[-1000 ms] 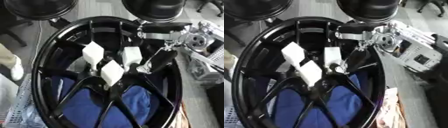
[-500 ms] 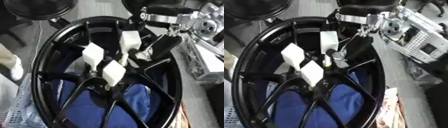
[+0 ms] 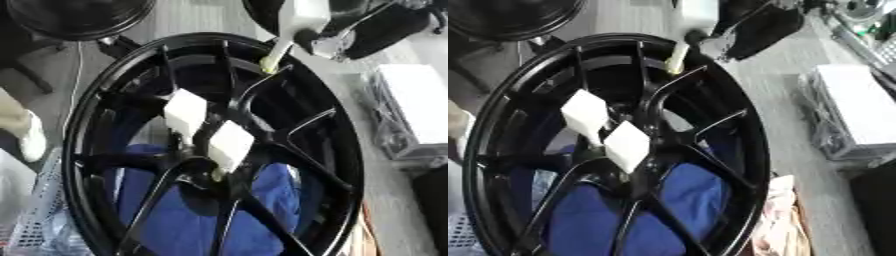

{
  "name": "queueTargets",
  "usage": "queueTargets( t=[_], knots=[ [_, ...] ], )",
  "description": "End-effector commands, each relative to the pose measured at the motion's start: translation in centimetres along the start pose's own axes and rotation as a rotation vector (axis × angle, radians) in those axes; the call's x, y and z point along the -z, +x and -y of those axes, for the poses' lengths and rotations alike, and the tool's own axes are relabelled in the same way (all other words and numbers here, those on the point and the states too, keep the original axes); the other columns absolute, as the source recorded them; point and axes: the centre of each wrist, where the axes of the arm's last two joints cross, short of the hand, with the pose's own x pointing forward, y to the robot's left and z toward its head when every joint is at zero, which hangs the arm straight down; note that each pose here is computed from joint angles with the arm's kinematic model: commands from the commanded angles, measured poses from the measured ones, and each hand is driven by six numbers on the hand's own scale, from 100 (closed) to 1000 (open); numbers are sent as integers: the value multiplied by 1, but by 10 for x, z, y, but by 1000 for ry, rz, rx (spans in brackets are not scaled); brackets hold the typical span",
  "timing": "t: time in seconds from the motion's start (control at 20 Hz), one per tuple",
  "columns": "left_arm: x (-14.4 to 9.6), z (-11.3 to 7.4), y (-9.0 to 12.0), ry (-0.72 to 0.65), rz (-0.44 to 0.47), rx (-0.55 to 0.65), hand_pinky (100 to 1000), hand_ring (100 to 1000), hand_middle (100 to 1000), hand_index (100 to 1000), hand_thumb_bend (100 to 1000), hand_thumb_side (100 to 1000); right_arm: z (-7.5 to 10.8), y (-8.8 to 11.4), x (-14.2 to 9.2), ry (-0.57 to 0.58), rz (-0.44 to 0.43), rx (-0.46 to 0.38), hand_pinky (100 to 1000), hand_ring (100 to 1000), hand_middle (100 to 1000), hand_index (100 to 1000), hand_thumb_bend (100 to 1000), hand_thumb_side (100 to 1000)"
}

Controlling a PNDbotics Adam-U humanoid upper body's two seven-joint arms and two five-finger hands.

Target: Pull the pin out of the wheel hub.

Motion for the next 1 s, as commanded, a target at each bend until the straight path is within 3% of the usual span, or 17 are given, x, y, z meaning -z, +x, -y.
queueTargets(
  t=[0.05,0.35,0.45,0.5,0.6,1.0],
  knots=[
    [4,-6,10,12,44,23,778,767,785,736,231,858,27,-13,-15,-199,-157,-64,758,669,358,537,100,100],
    [4,-7,10,22,46,24,778,767,785,736,231,858,36,-79,-19,-345,-484,-85,768,727,443,625,100,100],
    [4,-7,10,22,45,24,778,767,785,736,230,858,35,-97,-20,-349,-545,-110,789,779,575,732,157,100],
    [4,-7,10,23,45,24,779,767,785,736,230,858,35,-102,-20,-342,-560,-124,804,819,676,785,181,100],
    [4,-7,10,23,45,23,779,768,785,736,230,857,34,-108,-21,-318,-569,-146,831,883,781,834,185,103],
    [4,-7,10,24,45,22,779,768,785,736,230,858,38,-108,-22,-297,-572,-196,834,885,791,837,188,110]
  ],
)
